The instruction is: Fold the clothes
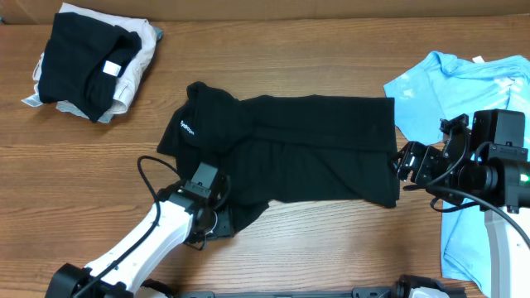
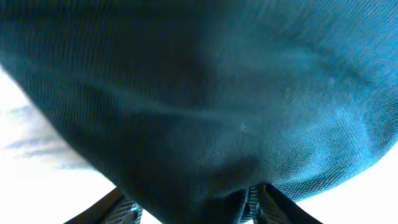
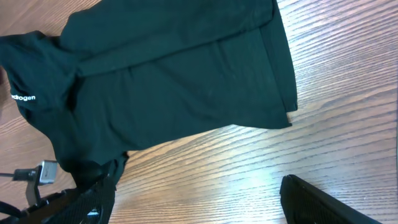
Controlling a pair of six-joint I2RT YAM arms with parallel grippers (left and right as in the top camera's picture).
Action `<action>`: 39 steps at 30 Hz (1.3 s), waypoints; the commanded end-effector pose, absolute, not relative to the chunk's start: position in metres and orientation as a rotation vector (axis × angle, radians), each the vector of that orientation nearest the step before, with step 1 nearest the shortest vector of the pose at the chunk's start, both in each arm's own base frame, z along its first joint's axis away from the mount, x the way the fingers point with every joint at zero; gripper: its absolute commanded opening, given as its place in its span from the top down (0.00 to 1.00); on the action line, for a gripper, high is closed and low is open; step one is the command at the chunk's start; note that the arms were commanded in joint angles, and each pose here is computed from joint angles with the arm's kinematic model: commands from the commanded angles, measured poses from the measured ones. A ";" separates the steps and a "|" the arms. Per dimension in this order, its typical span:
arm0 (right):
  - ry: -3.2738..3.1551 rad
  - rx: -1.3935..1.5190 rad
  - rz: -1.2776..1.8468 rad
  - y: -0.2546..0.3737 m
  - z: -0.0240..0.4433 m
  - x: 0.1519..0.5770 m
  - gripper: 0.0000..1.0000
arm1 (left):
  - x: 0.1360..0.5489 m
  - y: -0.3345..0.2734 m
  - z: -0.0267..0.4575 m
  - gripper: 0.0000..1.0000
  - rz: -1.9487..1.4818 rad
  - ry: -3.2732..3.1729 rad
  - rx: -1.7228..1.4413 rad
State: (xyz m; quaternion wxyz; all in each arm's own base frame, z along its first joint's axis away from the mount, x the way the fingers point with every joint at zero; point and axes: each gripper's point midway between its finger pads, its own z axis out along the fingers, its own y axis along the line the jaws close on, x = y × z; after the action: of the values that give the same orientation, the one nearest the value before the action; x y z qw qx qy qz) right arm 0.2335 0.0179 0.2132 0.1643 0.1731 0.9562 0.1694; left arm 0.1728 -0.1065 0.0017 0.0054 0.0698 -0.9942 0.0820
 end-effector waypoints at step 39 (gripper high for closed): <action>2.823 0.926 0.436 0.009 0.093 0.211 0.21 | 0.211 -0.131 0.104 0.96 0.388 -3.116 -0.148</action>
State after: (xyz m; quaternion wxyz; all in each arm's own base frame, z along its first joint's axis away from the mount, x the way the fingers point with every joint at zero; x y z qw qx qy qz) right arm 0.2158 0.0177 0.1096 0.0849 0.2535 0.9494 0.1650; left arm 0.2007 -0.1423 0.1013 0.0232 -0.0297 -0.9871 0.1556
